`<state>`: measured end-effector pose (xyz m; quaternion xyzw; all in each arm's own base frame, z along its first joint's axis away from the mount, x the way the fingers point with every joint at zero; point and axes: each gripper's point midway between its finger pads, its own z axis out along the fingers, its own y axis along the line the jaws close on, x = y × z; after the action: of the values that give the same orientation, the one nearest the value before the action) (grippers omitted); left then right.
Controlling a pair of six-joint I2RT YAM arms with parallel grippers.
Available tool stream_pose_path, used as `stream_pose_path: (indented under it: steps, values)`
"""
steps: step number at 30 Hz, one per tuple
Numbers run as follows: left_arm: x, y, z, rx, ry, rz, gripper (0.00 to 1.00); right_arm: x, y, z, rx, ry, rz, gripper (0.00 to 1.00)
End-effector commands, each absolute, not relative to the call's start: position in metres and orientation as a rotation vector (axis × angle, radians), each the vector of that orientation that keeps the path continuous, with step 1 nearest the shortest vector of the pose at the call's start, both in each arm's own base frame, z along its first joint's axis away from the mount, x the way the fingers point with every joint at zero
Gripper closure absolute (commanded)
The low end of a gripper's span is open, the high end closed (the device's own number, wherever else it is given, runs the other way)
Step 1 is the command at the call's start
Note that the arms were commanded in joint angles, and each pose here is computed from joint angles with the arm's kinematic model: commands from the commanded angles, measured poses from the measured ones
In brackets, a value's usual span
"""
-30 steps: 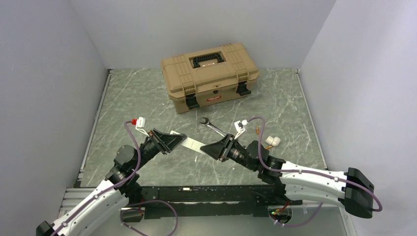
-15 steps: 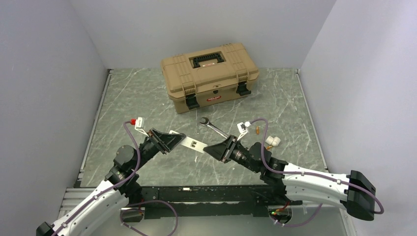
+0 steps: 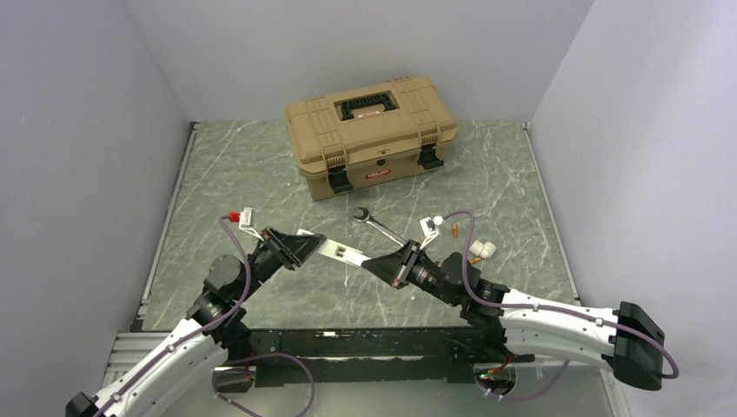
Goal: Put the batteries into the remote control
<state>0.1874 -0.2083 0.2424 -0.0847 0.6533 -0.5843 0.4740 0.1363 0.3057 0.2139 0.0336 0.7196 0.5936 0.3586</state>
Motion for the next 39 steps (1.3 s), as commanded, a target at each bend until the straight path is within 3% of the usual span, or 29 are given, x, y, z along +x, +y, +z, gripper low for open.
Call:
stream_pose_path:
  steps: [1,14,36,39]
  values:
    - [0.184,-0.206,0.268,-0.188,1.501,-1.470,1.00,0.138,0.302,0.215,0.084,1.836,1.515,1.00]
    - [0.195,-0.191,0.241,-0.232,1.644,-1.265,1.00,0.139,0.271,0.231,0.063,1.768,1.421,1.00]
    - [0.188,-0.166,0.225,-0.267,1.757,-1.087,1.00,0.135,0.287,0.084,0.347,2.233,1.287,1.00]
    - [0.188,-0.166,0.224,-0.267,1.760,-1.087,1.00,0.136,0.288,0.075,0.369,2.249,1.277,0.94]
